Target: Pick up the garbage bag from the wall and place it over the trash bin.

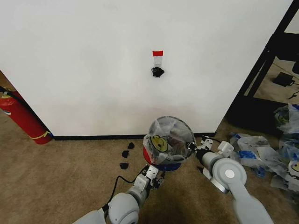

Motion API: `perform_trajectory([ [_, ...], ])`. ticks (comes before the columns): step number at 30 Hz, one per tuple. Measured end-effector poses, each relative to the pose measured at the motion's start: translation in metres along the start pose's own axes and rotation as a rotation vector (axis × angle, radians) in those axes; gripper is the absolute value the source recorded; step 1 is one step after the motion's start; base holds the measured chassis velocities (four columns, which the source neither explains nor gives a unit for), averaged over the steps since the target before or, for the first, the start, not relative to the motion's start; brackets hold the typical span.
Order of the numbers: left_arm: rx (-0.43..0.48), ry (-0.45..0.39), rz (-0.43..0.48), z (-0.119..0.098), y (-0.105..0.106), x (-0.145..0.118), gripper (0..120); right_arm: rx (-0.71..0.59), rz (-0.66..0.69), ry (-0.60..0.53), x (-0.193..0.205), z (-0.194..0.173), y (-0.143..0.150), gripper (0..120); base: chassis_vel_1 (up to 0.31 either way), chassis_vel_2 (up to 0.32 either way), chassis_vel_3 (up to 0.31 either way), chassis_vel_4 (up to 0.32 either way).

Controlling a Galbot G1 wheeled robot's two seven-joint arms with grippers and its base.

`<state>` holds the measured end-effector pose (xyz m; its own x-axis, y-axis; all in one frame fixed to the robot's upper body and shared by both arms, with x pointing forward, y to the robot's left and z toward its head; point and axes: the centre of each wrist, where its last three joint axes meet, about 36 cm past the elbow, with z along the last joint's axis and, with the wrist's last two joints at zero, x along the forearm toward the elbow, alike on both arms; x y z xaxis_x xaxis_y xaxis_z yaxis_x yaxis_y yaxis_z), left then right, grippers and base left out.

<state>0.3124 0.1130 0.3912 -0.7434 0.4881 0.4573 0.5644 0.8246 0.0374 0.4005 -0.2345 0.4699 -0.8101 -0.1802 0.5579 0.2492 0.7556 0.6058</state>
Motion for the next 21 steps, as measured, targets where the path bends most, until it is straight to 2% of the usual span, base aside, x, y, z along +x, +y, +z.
perform_trajectory([
  [6,0.023,-0.018,-0.008,-0.007,0.015,0.033,98,0.003,0.01,-0.017,-0.005,-0.005,-0.004,0,0.0,0.0,0.0,0.0],
  [8,0.028,-0.021,-0.016,-0.008,0.018,0.04,99,0.007,0.012,-0.019,-0.005,-0.005,-0.005,0,0.0,0.0,0.0,0.0],
  [10,0.036,-0.029,-0.042,-0.013,0.029,0.06,100,0.021,0.018,-0.03,-0.007,-0.005,-0.007,0,0.0,0.0,0.0,0.0],
  [12,0.031,-0.031,-0.056,-0.019,0.035,0.073,100,0.031,0.024,-0.041,-0.008,-0.004,-0.009,0,0.0,0.0,0.0,0.0],
  [13,0.037,-0.037,-0.068,-0.029,0.041,0.083,100,0.042,0.027,-0.049,-0.009,-0.003,-0.01,0,0.0,0.0,0.0,0.0],
  [14,0.037,-0.037,-0.068,-0.029,0.041,0.083,100,0.042,0.027,-0.049,-0.009,-0.003,-0.01,0,0.0,0.0,0.0,0.0],
  [17,0.061,-0.046,-0.067,-0.054,0.048,0.096,94,0.067,0.034,-0.067,-0.01,0.001,-0.01,0,0.0,0.0,0.0,0.0],
  [19,0.112,-0.022,-0.008,-0.094,0.05,0.11,84,0.115,0.027,-0.097,-0.011,0.008,-0.011,0,0.0,0.0,0.0,0.0],
  [21,0.132,-0.022,0.036,-0.118,0.051,0.118,75,0.138,0.024,-0.106,-0.01,0.011,-0.011,0,0.0,0.0,0.0,0.0],
])
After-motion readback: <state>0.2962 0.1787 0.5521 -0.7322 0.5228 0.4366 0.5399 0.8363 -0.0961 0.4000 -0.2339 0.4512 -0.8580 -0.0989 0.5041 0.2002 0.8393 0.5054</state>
